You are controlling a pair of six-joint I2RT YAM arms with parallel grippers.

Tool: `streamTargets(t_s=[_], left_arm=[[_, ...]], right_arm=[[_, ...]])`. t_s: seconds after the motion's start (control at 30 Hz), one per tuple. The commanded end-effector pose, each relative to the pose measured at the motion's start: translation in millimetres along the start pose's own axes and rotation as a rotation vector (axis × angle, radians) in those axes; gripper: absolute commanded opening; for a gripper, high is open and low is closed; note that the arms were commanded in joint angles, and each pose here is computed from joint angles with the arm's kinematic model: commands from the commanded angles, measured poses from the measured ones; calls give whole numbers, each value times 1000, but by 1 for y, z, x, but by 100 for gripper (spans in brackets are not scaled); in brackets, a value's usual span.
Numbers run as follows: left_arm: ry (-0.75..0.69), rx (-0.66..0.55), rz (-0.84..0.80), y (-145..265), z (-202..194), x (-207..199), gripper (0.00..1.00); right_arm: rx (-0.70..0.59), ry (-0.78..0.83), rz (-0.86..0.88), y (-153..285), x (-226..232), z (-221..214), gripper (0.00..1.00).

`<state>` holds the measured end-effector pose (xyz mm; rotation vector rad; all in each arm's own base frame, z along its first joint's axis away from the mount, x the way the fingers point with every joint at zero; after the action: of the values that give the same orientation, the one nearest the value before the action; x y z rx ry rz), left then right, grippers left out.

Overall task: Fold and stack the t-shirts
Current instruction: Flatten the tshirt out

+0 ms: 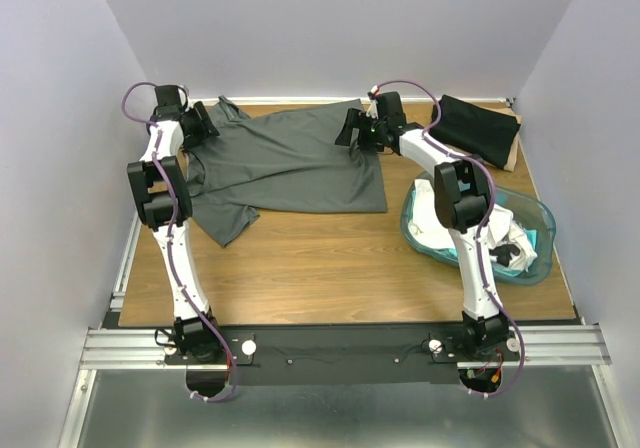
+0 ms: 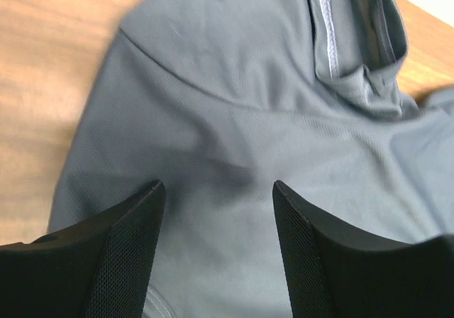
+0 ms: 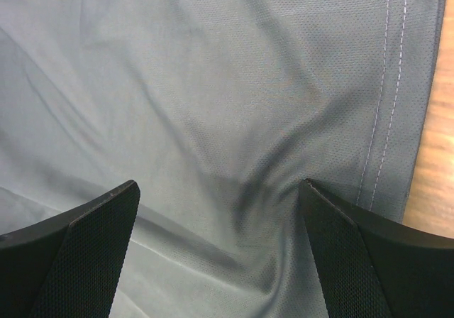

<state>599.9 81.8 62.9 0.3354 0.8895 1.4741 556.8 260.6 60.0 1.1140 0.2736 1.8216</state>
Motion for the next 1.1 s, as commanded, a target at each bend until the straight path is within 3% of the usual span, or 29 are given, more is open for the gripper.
streamTargets(t_s=[0.0,0.07,0.27,0.53,0.77,1.07], left_arm=[[-34,-125,-20,49,42,-22,70],[-67,-199,-12,81,62,-35,71],[-90,-179,109,131,18,-55,73],[-48,-76,246,190,-115,-67,74],[51,-61,353,227,-167,-58,73],[224,44,338,227,-229,-53,73]], right_arm=[[68,-49,-73,-16,-32,-25,100],[65,-36,-65,-15,-30,-22,100],[19,42,-25,2,-11,2,100],[-68,56,-1,54,24,32,100],[-34,34,-39,98,21,5,100],[83,-21,-117,133,-5,-58,100]])
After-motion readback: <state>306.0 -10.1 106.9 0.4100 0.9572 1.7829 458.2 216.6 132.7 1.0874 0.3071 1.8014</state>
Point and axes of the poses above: each gripper's point midway between its finger pads, its own y axis back along the fingers, its own x axis along the line the jaws close on, z = x × y, the point moved 2 cm from there along y, back along the fingers, and after that the axes turned 8 degrees about -y, right-handed, at the moved point
